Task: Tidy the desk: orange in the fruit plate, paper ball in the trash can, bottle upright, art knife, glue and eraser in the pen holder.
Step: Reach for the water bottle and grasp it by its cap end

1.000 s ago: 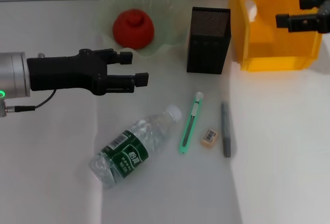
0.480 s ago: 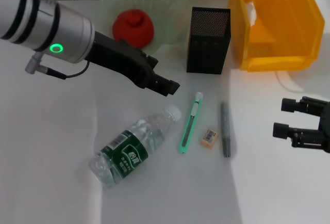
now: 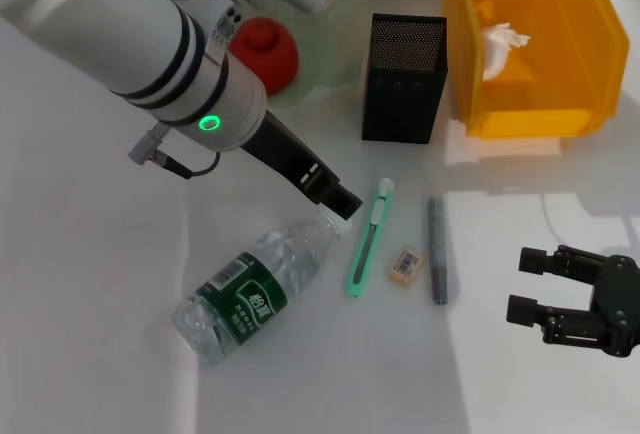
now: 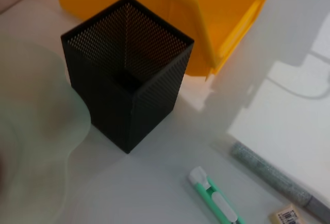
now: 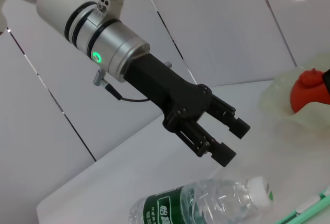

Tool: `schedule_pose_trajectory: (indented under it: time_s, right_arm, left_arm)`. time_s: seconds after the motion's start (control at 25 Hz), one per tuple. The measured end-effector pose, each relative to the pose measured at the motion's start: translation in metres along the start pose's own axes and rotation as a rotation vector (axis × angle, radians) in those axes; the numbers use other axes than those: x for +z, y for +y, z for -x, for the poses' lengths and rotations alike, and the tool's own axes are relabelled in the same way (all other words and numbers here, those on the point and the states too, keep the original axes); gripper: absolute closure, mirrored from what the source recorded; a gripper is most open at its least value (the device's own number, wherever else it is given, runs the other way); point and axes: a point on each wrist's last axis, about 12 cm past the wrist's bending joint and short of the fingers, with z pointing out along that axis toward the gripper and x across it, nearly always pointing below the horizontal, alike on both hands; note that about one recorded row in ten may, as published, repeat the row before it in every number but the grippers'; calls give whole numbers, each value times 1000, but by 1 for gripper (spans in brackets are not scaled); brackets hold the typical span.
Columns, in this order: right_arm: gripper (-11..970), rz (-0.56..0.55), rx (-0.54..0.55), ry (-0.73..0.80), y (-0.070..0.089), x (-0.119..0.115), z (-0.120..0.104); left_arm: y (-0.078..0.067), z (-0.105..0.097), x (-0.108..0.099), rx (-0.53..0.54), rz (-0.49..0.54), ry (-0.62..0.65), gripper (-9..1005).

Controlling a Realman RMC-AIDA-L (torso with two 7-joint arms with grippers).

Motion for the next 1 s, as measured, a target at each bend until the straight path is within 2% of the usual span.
schedule_pose_trajectory:
  time_s: [0.36,1.0]
  right_arm:
    - [119,5,12,13,-3,8,-2]
    - [118,8,32,8,-5,16,-4]
  left_arm:
    - [-1,-9,24,-71,8,35,223]
    - [-5,-16,47,-64,21,59,230]
